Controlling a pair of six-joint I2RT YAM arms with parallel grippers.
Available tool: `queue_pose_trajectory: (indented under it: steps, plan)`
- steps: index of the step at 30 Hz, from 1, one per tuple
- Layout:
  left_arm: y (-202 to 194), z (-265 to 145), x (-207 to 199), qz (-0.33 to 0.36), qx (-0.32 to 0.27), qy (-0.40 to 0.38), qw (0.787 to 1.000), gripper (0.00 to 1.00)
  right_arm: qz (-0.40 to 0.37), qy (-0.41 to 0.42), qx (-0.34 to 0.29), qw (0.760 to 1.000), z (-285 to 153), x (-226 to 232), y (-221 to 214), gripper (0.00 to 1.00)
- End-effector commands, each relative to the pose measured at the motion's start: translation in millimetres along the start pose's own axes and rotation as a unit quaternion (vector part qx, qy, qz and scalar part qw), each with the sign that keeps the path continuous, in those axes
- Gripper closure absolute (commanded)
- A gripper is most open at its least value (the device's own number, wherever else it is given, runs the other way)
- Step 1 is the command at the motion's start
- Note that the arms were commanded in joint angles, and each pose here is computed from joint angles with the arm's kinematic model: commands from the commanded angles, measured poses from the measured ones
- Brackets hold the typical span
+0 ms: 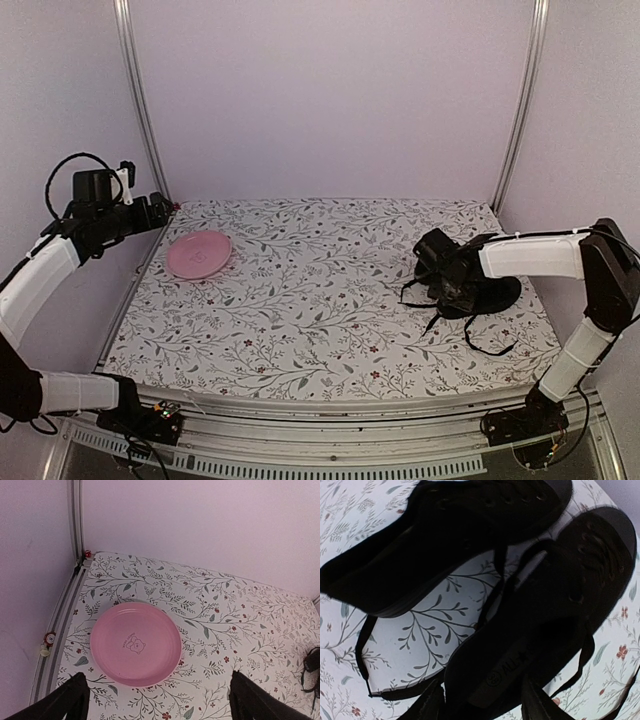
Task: Tie the shoes
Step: Pick up the shoe from the center of the board, then place the shoe at the center of the board.
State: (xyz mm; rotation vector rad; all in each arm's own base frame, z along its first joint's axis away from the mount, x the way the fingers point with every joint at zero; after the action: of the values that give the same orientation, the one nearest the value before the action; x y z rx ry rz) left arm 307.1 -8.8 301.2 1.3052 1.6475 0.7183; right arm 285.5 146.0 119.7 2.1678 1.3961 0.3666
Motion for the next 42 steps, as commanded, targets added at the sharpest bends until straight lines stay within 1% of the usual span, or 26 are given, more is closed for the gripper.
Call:
queue_pose_trajectory:
  steps: [1, 4, 5, 7, 11, 14, 17, 18, 19, 20, 23, 27, 31, 32, 34, 37, 40, 42]
  plan:
    - [-3.2, 3.1, 2.2, -0.004, 0.006, -0.003, 1.000, 0.03, 0.008, -0.003, -0.009, 1.000, 9.5, -4.0, -7.0, 0.60]
    - [-3.9, 3.5, 3.4, -0.004, 0.005, 0.001, 1.000, 0.03, 0.007, -0.001, -0.019, 1.000, 4.9, -8.7, -4.9, 0.95]
    - [-4.0, 3.8, 4.1, -0.005, 0.005, 0.003, 1.000, 0.03, 0.007, -0.004, -0.027, 1.000, 0.9, -11.9, -2.0, 0.97]
    - [-4.0, 3.8, 4.5, -0.005, 0.005, 0.004, 1.000, 0.03, 0.010, -0.005, -0.045, 0.999, -10.2, -17.3, 6.2, 0.98]
    - [-2.9, 4.3, 3.9, -0.009, 0.003, 0.000, 1.000, 0.03, -0.002, 0.030, -0.091, 0.995, -44.9, -24.6, 30.3, 0.98]
    - [-2.6, 5.2, 2.7, -0.011, 0.004, -0.008, 1.000, 0.03, 0.004, 0.082, -0.131, 0.988, -76.7, -28.6, 50.1, 0.98]
    - [-3.1, 5.8, 2.8, -0.014, 0.005, -0.010, 1.000, 0.03, -0.001, 0.168, -0.173, 0.970, -110.4, -26.9, 67.6, 0.98]
    - [-3.2, 6.1, 3.0, -0.014, 0.005, -0.011, 1.000, 0.03, -0.017, 0.197, -0.190, 0.962, -121.2, -25.1, 72.5, 0.98]
    - [-3.2, 5.9, 2.4, -0.014, 0.005, -0.013, 1.000, 0.03, -0.018, 0.232, -0.200, 0.952, -132.5, -22.6, 76.7, 0.98]
    - [-3.5, 6.5, 2.4, -0.015, 0.006, -0.014, 1.000, 0.03, -0.021, 0.272, -0.216, 0.938, -145.1, -17.0, 82.8, 0.98]
    - [-3.9, 7.8, 3.6, -0.015, 0.009, -0.014, 1.000, 0.03, -0.063, 0.341, -0.240, 0.907, -171.7, -1.1, 95.5, 0.98]
    - [-5.2, 10.0, 8.0, -0.023, 0.015, -0.003, 1.000, 0.03, -0.118, 0.405, -0.264, 0.868, -197.7, 36.1, 107.5, 0.98]
    - [-4.1, 9.9, 8.6, -0.026, 0.014, -0.006, 1.000, 0.03, -0.197, 0.445, -0.283, 0.826, -208.0, 84.3, 104.6, 0.98]
    - [-4.0, 9.3, 8.3, -0.027, 0.013, -0.007, 1.000, 0.03, -0.219, 0.454, -0.281, 0.816, -205.1, 97.6, 98.0, 0.98]
    - [-3.8, 8.5, 9.1, -0.027, 0.011, -0.005, 1.000, 0.03, -0.261, 0.479, -0.294, 0.785, -212.7, 124.2, 88.1, 0.98]
    - [-4.0, 8.0, 11.3, -0.029, 0.009, 0.004, 1.000, 0.03, -0.325, 0.513, -0.292, 0.739, -210.9, 159.7, 56.2, 0.98]
    - [-3.4, 7.6, 11.5, -0.030, 0.006, 0.003, 1.000, 0.03, -0.375, 0.553, -0.253, 0.700, -205.9, 187.6, 12.8, 0.98]
    - [-3.9, 7.6, 12.9, -0.031, 0.006, 0.008, 0.999, 0.03, -0.406, 0.570, -0.218, 0.680, -202.2, 198.4, -20.2, 0.98]
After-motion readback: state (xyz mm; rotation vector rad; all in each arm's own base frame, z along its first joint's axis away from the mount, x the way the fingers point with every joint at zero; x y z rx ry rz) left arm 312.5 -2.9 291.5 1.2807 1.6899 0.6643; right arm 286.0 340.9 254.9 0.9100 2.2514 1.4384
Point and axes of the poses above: each gripper's point midway between its finger pads, its own z axis out along the fingers, its own x axis along the line the jaws close on, y = z × x, the point moved 7 cm from there along -z, back along the fingers, and after that the axes turned 4 degrees about -z, right-handed, at the moved point
